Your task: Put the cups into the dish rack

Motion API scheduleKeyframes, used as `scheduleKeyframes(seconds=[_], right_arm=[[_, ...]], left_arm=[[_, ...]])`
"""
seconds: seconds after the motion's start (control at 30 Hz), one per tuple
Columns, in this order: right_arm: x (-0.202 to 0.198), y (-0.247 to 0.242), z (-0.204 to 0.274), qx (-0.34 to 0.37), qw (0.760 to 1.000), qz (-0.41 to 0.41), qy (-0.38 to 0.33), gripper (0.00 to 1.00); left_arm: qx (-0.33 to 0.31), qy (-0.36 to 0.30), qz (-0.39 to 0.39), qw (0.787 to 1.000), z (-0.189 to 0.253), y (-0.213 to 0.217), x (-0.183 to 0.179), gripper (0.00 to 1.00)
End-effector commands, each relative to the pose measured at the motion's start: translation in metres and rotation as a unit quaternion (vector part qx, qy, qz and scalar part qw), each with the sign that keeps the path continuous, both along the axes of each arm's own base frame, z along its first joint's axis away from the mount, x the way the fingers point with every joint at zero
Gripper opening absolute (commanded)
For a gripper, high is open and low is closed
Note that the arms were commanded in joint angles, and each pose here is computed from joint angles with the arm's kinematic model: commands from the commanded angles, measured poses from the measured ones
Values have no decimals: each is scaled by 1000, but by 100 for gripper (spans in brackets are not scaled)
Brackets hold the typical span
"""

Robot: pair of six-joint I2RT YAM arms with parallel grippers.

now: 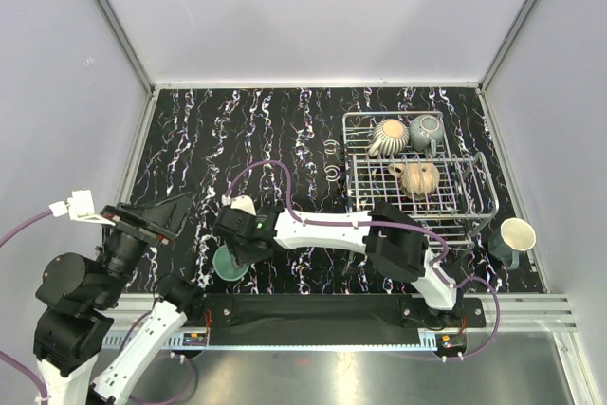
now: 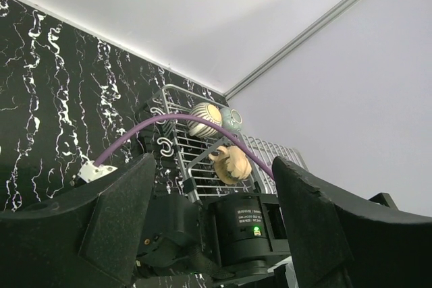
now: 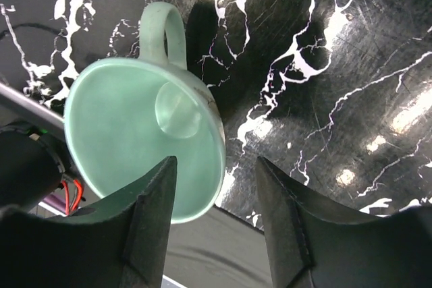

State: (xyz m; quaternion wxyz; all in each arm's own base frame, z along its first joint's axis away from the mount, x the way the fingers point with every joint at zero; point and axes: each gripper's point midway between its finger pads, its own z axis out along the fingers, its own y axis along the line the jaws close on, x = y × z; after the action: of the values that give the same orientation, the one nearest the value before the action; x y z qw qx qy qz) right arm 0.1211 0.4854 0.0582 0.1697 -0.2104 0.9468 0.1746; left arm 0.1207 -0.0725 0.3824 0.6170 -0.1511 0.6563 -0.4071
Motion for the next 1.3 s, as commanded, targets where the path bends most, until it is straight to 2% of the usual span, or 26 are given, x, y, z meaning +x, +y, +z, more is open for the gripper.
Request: scheduleKeyframes(seconds=[0.0,0.17,0.37,0.5,0.53,0.6,0.9,1.13,1.27], right_arm=[[6,19,12,29,999,4,-14,57],[6,24,5,27,999,14,-15,50],[9,26,-1,24,999,25,-27,33],[10,25,-2,21,999,32,-33,16],[11,24,-2,20,999,35,-33,7],[11,23,0,15,998,45,-38,0],[30,-14,35,-8,992,53,-116,0],[37,-42,100,33,980,72,-185,0],[37,-56,137,54,970,91,-217,0]], left_arm=[[6,-17,6,1000,5,3,0,77],[11,-14,6,1000,4,2,1,77],[24,12,27,999,-5,10,3,77],[31,29,28,999,-13,10,4,77],[34,34,28,998,-16,10,5,77],[41,44,31,998,-21,10,8,78],[60,76,38,995,-34,9,15,79],[58,75,22,995,-33,-1,21,79],[101,89,6,991,-38,-11,34,90]])
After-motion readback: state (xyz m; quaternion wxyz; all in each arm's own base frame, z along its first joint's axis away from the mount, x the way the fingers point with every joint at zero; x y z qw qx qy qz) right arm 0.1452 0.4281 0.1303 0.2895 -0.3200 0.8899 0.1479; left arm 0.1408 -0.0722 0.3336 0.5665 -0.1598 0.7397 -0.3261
